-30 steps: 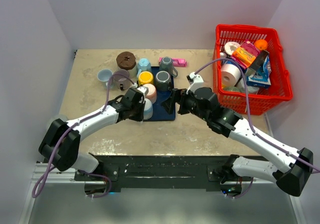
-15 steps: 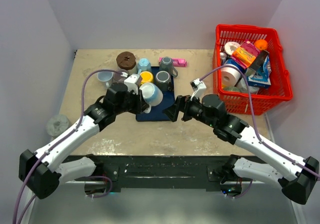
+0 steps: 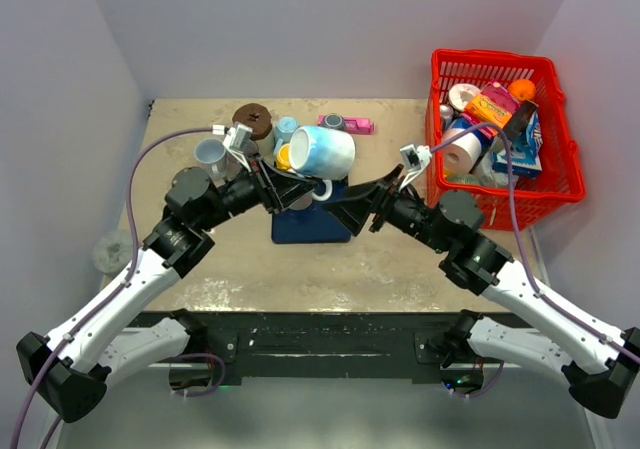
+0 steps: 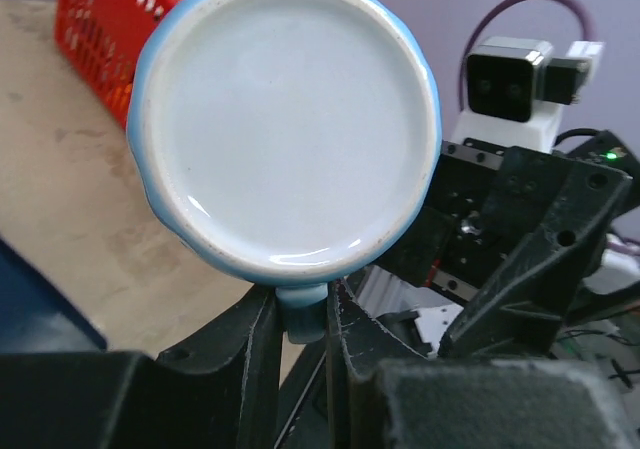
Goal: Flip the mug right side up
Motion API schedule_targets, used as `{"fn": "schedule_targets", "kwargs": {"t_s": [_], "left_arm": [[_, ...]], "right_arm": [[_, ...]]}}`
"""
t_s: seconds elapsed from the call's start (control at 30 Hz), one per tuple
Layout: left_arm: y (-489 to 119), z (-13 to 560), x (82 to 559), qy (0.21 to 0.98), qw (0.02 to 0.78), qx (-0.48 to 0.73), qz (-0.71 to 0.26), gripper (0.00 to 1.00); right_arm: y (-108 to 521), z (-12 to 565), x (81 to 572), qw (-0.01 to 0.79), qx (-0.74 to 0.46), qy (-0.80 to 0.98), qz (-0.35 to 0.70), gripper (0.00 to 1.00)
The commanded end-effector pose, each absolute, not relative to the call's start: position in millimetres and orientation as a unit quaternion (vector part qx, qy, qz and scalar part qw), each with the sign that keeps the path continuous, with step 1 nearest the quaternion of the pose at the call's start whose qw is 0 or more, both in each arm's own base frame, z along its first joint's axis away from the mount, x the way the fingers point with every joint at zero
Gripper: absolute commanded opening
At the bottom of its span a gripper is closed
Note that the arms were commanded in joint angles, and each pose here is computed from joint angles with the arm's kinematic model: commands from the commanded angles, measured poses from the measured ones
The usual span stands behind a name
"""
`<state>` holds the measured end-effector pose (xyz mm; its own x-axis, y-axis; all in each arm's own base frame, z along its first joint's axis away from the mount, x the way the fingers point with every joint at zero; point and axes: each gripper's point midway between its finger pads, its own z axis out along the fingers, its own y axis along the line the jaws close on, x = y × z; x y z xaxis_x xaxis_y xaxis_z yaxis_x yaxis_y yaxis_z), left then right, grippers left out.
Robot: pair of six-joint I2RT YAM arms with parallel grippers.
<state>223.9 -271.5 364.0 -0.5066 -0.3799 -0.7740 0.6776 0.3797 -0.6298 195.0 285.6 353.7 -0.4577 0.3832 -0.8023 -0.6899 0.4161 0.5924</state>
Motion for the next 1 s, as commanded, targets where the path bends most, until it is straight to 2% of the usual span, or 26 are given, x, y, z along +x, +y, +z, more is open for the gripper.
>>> {"fn": "schedule_targets", "kwargs": {"t_s": [0.0, 0.03, 0.17, 0.7, 0.8, 0.83, 0.87, 0.97], "left_arm": [[-262.7, 472.7, 172.4, 0.512, 0.535, 0.163, -0.652, 0.00], [-260.3, 479.0, 167.8, 0.500, 0.538, 0.165, -0.658, 0.00], [-257.5, 487.4, 157.5, 0.480, 0.537, 0.176, -0.671, 0.00], [-255.2, 484.9, 142.0, 0.437, 0.529, 0.189, -0.703, 0.00], [-254.8, 485.7, 141.5, 0.432, 0.532, 0.191, -0.703, 0.00], [-254.5, 485.7, 141.5, 0.430, 0.535, 0.192, -0.701, 0.00], [-254.6, 484.9, 141.8, 0.430, 0.536, 0.192, -0.701, 0.00], [-255.5, 482.7, 142.6, 0.431, 0.536, 0.194, -0.699, 0.00]], "right_arm": [[277.4, 428.5, 191.2, 0.573, -0.123, 0.591, 0.554, 0.84], [277.7, 430.3, 193.6, 0.575, -0.119, 0.592, 0.552, 0.76], [277.2, 445.5, 193.2, 0.580, -0.113, 0.579, 0.562, 0.69], [297.7, 466.6, 158.8, 0.540, -0.182, 0.510, 0.644, 0.59], [303.9, 464.0, 158.9, 0.526, -0.186, 0.512, 0.652, 0.53], [305.8, 462.8, 157.4, 0.522, -0.192, 0.511, 0.655, 0.46], [307.0, 463.5, 156.8, 0.519, -0.192, 0.510, 0.658, 0.44], [306.4, 465.8, 156.4, 0.518, -0.188, 0.507, 0.662, 0.41]]}}
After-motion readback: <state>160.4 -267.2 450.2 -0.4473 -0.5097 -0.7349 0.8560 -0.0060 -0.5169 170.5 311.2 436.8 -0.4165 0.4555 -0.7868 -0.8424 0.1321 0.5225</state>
